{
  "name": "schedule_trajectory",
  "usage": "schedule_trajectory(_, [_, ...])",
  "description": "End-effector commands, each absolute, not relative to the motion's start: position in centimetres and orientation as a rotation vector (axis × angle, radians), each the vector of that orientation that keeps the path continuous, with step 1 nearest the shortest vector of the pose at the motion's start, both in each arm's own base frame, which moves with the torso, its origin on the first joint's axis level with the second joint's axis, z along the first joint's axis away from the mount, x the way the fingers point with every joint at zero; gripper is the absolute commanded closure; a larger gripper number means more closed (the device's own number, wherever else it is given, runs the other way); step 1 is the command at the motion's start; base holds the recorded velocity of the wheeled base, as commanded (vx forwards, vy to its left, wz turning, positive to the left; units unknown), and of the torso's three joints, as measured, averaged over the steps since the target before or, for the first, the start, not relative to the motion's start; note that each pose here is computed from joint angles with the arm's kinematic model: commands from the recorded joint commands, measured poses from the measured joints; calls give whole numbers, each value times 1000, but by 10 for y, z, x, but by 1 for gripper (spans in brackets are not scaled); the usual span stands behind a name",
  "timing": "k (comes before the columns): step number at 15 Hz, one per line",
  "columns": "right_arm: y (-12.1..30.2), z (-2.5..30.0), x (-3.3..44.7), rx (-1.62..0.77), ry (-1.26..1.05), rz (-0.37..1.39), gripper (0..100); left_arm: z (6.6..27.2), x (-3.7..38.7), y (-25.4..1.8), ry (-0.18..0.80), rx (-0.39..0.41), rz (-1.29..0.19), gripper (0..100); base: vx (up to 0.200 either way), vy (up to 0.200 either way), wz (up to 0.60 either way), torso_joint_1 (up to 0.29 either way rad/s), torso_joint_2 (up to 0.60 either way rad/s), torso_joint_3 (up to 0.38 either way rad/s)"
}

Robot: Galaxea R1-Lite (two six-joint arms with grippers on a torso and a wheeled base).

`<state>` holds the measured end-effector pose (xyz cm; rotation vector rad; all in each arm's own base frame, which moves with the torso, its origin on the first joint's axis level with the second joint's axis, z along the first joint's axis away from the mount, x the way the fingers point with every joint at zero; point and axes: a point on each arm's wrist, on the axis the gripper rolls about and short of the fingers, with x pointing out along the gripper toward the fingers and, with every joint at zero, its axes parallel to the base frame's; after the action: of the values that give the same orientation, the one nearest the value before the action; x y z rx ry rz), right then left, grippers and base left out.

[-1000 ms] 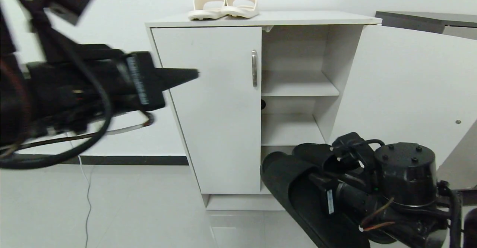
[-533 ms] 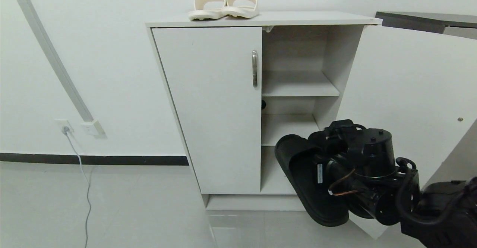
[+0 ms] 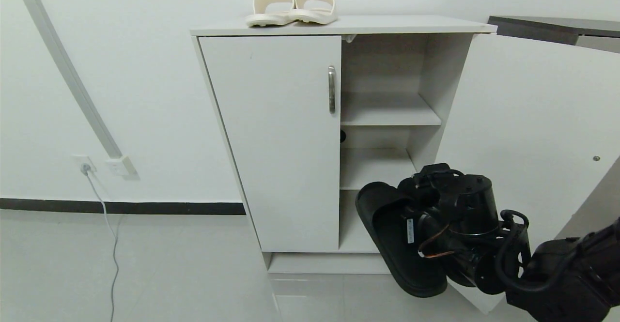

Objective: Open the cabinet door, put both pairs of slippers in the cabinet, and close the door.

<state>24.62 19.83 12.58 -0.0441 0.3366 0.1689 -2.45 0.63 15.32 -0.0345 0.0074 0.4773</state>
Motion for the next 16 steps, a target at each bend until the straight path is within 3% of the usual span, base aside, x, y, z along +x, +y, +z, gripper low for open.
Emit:
schedule_trajectory(1, [200, 123, 245, -52, 345, 175, 100, 123, -33, 4, -18, -21, 449, 100, 0, 0, 0, 0, 0, 0])
schedule_trajectory(7, [205, 120, 239, -59, 345, 195, 100, 83, -16, 1, 30, -15, 243, 100, 0, 0, 0, 0, 0, 0])
schedule_trajectory(13, [211, 119, 232, -68, 333, 204, 100, 77, -16, -2, 87, 13, 24, 100, 0, 0, 0, 0, 0, 0])
schedule_trajectory(14, [211, 118, 231, -68, 330, 206, 100, 77, -17, 0, 70, 17, -97, 100, 0, 0, 0, 0, 0, 0])
schedule_trajectory(16, [211, 118, 231, -69, 331, 208, 100, 76, -20, -1, 40, 6, -60, 100, 0, 0, 0, 0, 0, 0])
